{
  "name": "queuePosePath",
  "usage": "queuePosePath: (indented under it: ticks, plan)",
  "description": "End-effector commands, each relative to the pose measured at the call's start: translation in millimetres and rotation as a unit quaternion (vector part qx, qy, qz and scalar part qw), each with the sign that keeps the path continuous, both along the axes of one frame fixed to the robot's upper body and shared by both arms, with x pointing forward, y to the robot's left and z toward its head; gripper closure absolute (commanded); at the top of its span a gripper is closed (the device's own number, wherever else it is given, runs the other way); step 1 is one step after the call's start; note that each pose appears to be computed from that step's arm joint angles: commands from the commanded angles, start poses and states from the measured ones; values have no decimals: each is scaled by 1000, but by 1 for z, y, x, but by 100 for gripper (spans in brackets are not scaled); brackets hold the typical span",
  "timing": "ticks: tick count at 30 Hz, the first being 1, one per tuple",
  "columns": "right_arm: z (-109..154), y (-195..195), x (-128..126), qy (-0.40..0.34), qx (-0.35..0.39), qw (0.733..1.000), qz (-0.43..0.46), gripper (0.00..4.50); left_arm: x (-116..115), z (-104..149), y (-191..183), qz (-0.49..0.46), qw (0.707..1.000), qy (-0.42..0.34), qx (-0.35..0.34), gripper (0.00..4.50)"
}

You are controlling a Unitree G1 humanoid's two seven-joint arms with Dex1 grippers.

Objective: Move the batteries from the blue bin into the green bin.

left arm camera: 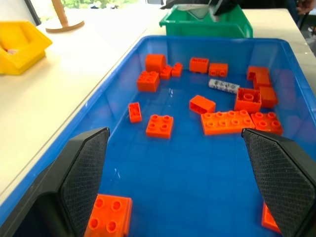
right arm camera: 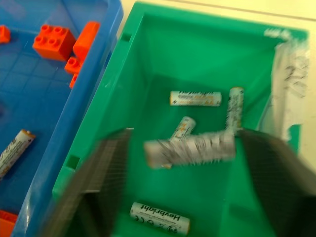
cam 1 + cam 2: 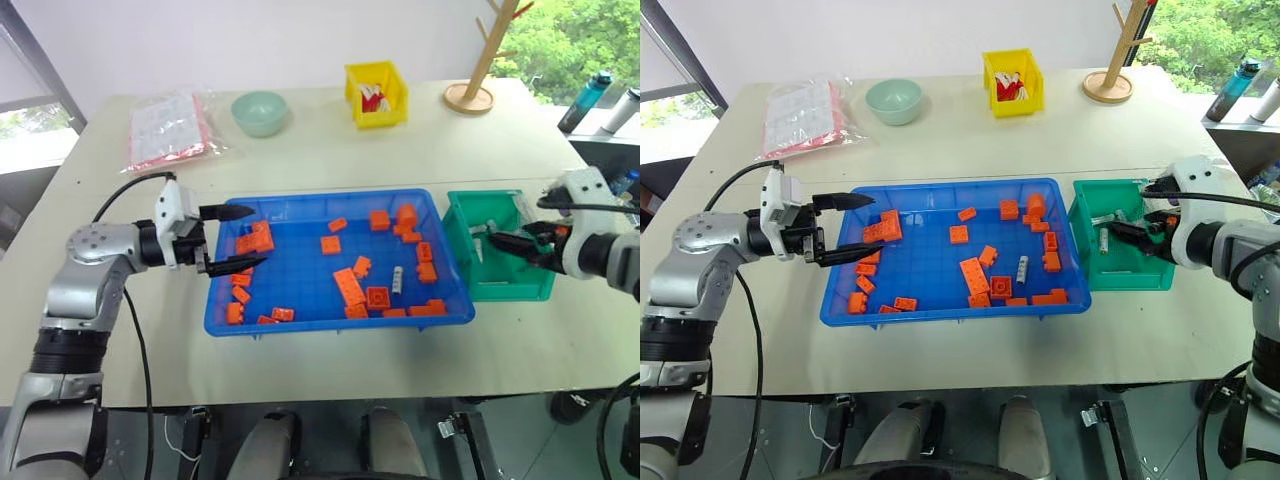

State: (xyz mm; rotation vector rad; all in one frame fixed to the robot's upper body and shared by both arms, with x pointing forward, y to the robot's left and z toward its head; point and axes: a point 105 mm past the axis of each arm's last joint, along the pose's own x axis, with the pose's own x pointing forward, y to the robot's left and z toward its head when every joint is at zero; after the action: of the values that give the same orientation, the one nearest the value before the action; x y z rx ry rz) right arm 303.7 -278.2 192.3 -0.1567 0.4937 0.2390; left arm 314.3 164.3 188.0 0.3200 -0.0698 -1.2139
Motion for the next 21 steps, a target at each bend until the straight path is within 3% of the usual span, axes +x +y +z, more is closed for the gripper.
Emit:
queuePosePath:
  ticks: [1, 5, 9, 13, 17, 21]
  plan:
    - [29, 4, 6, -54, -31, 997, 35, 10, -6, 14, -8, -21, 999, -24, -6, 0]
    - [57, 46, 13, -89, -36, 984, 152, 10, -10, 16, -12, -30, 999, -25, -5, 0]
    - [49, 93, 6, -61, -43, 959, 273, 10, -14, 16, -15, -40, 999, -21, -3, 0]
    - [13, 121, -4, -15, -133, 897, 421, 10, -14, 14, -20, -46, 999, -18, -3, 0]
    - [-7, 116, 8, 0, -237, 832, 502, 10, -13, 15, -23, -50, 999, -20, -4, 0]
    - [-17, 114, 22, 21, -292, 774, 562, 10, -12, 17, -23, -48, 999, -25, -5, 0]
